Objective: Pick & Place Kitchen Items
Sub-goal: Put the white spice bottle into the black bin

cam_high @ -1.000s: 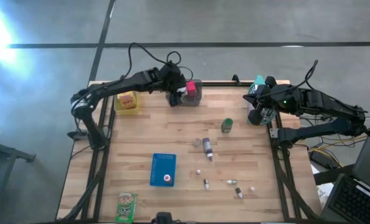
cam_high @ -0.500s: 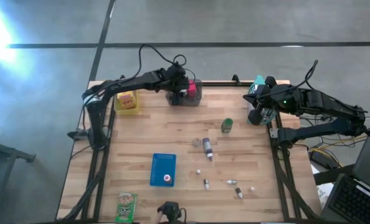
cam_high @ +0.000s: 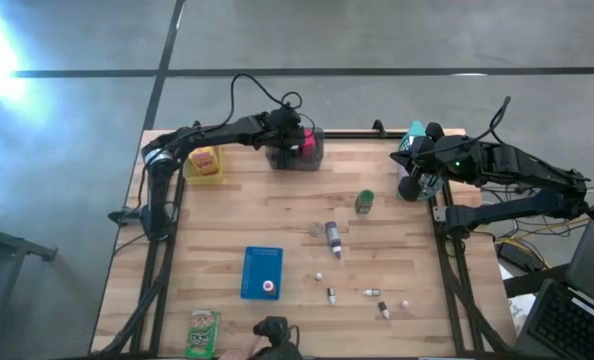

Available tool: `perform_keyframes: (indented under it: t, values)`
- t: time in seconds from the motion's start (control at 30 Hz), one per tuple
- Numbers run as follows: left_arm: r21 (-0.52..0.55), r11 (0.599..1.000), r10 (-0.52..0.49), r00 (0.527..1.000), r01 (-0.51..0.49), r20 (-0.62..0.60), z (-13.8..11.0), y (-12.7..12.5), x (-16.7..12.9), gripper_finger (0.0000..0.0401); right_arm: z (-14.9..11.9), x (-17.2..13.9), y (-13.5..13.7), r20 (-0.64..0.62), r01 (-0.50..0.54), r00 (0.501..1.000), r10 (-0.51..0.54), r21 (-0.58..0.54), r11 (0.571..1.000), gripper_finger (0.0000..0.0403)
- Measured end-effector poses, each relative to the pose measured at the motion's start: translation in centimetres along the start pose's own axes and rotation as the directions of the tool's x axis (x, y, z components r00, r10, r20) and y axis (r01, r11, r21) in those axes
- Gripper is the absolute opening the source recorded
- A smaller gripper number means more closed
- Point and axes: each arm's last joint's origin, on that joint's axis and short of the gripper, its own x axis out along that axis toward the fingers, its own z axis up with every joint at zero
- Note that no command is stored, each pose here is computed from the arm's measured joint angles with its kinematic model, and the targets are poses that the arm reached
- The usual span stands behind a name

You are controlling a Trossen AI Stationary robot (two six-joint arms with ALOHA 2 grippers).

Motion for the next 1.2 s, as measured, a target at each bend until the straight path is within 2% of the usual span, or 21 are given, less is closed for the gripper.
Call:
perform_keyframes:
  t: [0.9,1.0,1.2]
  values:
    - [0.055,0.998,0.039,0.999,-0.038,-0.02,0.17,0.33,-0.24,0.0242,0.0,-0.01,-0.01,0.0,0.0,1.0,0.0,-0.001,1.0,0.0008]
    - [0.063,0.997,0.041,0.999,-0.039,-0.022,0.15,0.35,-0.24,0.0254,0.0,0.0,-0.01,0.0,0.0,1.0,0.0,0.0,1.0,0.0008]
    - [0.073,0.997,0.041,0.999,-0.04,-0.021,0.16,0.36,-0.26,0.0303,0.0,-0.01,-0.01,0.0,0.0,1.0,0.0,0.0,1.0,0.0008]
